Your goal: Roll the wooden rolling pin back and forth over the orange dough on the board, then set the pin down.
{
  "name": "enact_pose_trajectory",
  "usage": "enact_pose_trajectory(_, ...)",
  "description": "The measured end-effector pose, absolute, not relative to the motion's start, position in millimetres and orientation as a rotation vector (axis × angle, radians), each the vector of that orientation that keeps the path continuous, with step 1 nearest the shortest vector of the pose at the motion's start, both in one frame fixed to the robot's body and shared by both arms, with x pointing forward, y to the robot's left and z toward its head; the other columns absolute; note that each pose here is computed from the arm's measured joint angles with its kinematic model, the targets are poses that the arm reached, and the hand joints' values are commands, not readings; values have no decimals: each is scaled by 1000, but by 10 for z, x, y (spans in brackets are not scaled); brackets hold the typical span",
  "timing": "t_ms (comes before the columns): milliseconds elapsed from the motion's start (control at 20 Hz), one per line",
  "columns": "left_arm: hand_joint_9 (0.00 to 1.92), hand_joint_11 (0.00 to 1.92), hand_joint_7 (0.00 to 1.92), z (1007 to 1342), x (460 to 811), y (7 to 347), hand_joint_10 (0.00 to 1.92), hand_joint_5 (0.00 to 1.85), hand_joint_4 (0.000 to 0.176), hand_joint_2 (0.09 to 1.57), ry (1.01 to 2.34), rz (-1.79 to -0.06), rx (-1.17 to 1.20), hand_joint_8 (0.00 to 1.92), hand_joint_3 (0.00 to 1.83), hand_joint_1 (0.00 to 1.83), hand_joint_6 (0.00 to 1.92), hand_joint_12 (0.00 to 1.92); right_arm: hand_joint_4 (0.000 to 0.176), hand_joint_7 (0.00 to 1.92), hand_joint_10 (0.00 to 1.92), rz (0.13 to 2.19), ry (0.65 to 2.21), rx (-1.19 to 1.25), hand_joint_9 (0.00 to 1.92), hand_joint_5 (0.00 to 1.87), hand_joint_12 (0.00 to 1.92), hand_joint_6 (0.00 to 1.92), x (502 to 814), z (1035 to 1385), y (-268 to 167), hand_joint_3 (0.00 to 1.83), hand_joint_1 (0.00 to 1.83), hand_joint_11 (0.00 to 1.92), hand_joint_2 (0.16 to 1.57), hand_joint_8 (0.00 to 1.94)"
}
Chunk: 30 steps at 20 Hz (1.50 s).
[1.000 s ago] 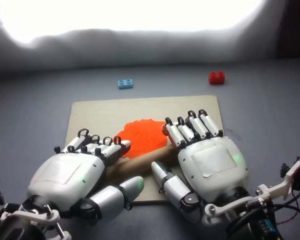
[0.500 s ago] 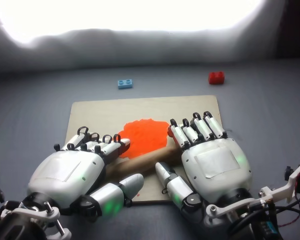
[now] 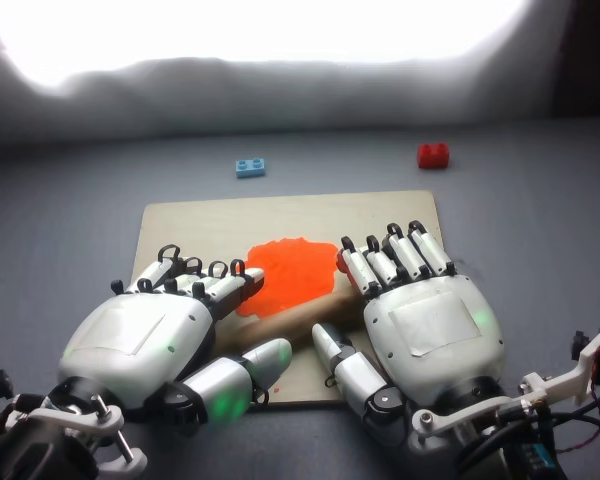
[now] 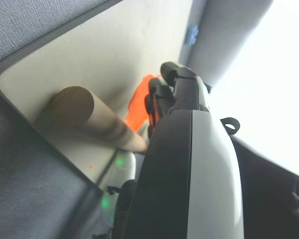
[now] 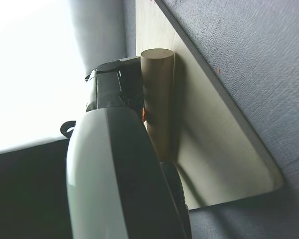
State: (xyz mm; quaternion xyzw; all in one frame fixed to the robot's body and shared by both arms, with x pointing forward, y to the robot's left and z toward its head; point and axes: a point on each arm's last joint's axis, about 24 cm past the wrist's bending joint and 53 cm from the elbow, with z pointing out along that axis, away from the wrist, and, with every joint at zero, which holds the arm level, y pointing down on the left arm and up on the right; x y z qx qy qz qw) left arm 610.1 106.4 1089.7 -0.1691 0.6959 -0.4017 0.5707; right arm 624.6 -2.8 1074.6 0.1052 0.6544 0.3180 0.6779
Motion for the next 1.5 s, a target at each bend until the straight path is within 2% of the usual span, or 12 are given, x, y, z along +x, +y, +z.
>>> enact_pose_trajectory(200,345,0,408,10893,6100,1059,5,347,0,1381,1636,-944,-396,4,0,0,8,595,0,313,929,695,1475,238,11,71,1142,858,6252,10730,-50,1,0,0,1395,320)
enact_pose_trajectory(250,338,0,402,10893,6100,1059,2,343,0,1385,1636,-944,-396,1,2,0,6,596,0,306,940,687,1481,242,11,61,1292,860,6256,10713,-60,0,0,0,1385,325)
enact_pose_trajectory(350,325,0,393,10893,6100,1059,1,338,0,1386,1636,-944,-396,0,2,0,3,574,0,310,960,682,1481,248,13,60,1360,874,6258,10709,-74,0,0,0,1378,345)
enact_pose_trajectory(500,319,0,390,10893,6099,1059,4,342,0,1383,1636,-944,-396,0,0,0,3,547,0,307,954,682,1480,250,13,68,1267,872,6248,10714,-71,0,0,0,1382,360)
enact_pose_trajectory(950,317,0,374,10896,6103,1064,3,334,0,1380,1644,-943,-391,1,0,0,1,535,0,267,887,680,1478,252,0,42,1204,857,6249,10719,-78,0,0,0,1381,360)
enact_pose_trajectory(1050,339,0,400,10905,6107,1056,9,344,0,1380,1643,-945,-391,7,0,0,4,599,0,262,855,680,1477,251,0,41,1159,856,6249,10719,-78,0,0,0,1381,357)
enact_pose_trajectory(1500,332,0,389,10923,6108,1065,2,327,0,1383,1644,-946,-387,0,1,0,0,579,0,275,880,680,1463,257,1,58,1185,845,6260,10768,-81,0,0,0,1378,357)
